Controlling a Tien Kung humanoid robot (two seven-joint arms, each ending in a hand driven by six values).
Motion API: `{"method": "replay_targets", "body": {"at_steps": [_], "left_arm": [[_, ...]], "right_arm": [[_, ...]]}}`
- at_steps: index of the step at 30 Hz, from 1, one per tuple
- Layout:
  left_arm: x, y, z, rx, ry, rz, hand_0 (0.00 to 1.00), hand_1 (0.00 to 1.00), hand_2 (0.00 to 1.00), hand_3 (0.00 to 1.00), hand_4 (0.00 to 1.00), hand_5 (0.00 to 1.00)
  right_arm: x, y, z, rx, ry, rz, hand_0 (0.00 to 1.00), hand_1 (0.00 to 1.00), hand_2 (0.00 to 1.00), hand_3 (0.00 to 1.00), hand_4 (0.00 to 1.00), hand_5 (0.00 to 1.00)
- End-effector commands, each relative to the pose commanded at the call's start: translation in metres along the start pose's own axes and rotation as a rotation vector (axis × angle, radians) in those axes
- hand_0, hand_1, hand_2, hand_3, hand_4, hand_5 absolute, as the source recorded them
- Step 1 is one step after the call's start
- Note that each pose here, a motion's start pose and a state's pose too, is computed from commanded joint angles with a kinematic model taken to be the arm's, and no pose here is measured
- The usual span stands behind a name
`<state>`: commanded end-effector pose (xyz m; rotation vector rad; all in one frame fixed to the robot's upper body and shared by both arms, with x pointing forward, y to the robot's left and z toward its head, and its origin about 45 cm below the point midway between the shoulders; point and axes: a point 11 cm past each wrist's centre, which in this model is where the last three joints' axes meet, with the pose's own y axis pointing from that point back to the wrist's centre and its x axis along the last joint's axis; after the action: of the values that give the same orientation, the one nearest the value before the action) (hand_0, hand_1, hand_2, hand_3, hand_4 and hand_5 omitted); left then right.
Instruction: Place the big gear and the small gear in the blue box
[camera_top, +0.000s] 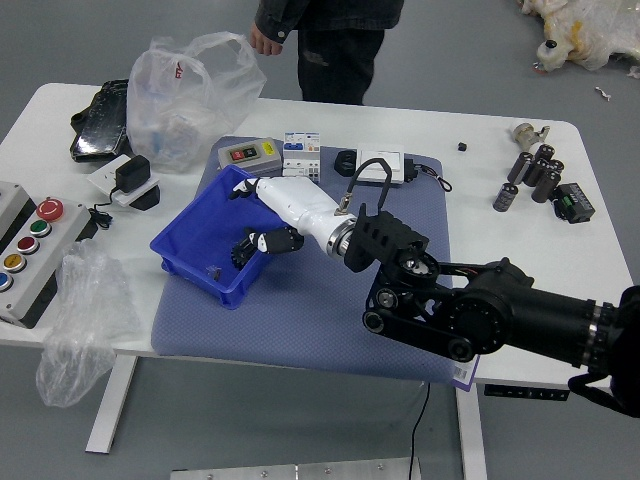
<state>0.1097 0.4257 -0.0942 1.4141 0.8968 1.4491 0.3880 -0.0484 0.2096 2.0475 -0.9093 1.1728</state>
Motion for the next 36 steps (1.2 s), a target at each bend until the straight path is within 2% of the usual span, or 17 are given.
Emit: {"method": "replay_targets", "body": {"at_steps": [3, 7, 14, 15, 20, 21, 26, 27, 31, 36], "left_arm": [[0.0, 0.0, 0.0, 0.0, 0.0, 0.0, 0.629, 0.475, 0.534, 0.708, 0.74, 0.522], [-0.001, 0.0, -0.001, -0.001, 0.002, -0.001, 0.629, 0.475, 0.534, 0.708, 0.74, 0.522], [-0.004, -0.001, -0.007, 0.009, 0.013, -0.005, 0.629, 0.475, 0.535, 0.707, 0.74, 0.521], [-0.004, -0.001, -0.007, 0.011, 0.014, -0.005, 0.629, 0.475, 0.534, 0.706, 0.739, 0.519], [-0.004, -0.001, -0.009, 0.009, 0.018, -0.003, 0.629, 0.475, 0.534, 0.706, 0.739, 0.519], [-0.004, -0.001, -0.01, 0.008, 0.019, -0.004, 0.629, 0.474, 0.532, 0.705, 0.739, 0.518], [-0.006, -0.002, -0.014, 0.017, 0.022, -0.008, 0.629, 0.474, 0.532, 0.705, 0.739, 0.518], [-0.006, -0.002, -0.015, 0.019, 0.022, -0.009, 0.629, 0.461, 0.528, 0.705, 0.739, 0.517], [-0.006, -0.002, -0.014, 0.019, 0.02, -0.009, 0.629, 0.461, 0.528, 0.705, 0.739, 0.517], [-0.006, -0.001, -0.01, 0.008, 0.017, -0.008, 0.628, 0.448, 0.522, 0.705, 0.739, 0.517]], "right_arm": [[0.007, 0.002, 0.004, -0.002, -0.029, 0.034, 0.653, 0.751, 0.789, 0.839, 0.57, 0.129], [0.023, 0.012, 0.02, -0.015, -0.121, 0.125, 0.653, 0.751, 0.789, 0.839, 0.57, 0.129], [0.057, 0.051, 0.067, -0.054, -0.342, 0.369, 0.638, 0.749, 0.797, 0.835, 0.577, 0.136], [0.06, 0.057, 0.074, -0.06, -0.374, 0.397, 0.754, 0.807, 0.877, 0.885, 0.688, 0.319], [0.063, 0.093, 0.121, -0.105, -0.56, 0.509, 0.754, 0.807, 0.877, 0.885, 0.688, 0.319], [0.061, 0.101, 0.13, -0.113, -0.594, 0.525, 0.858, 0.822, 0.904, 0.892, 0.894, 0.717], [0.044, 0.143, 0.174, -0.159, -0.779, 0.607, 0.858, 0.822, 0.904, 0.892, 0.894, 0.717], [0.04, 0.152, 0.182, -0.166, -0.822, 0.628, 0.883, 0.8, 0.869, 0.863, 0.998, 0.998], [0.028, 0.176, 0.204, -0.174, -0.966, 0.728, 0.883, 0.8, 0.869, 0.863, 0.998, 0.998], [0.037, 0.183, 0.215, -0.1, -1.114, 0.834, 0.867, 0.816, 0.87, 0.862, 0.998, 0.998]]}}
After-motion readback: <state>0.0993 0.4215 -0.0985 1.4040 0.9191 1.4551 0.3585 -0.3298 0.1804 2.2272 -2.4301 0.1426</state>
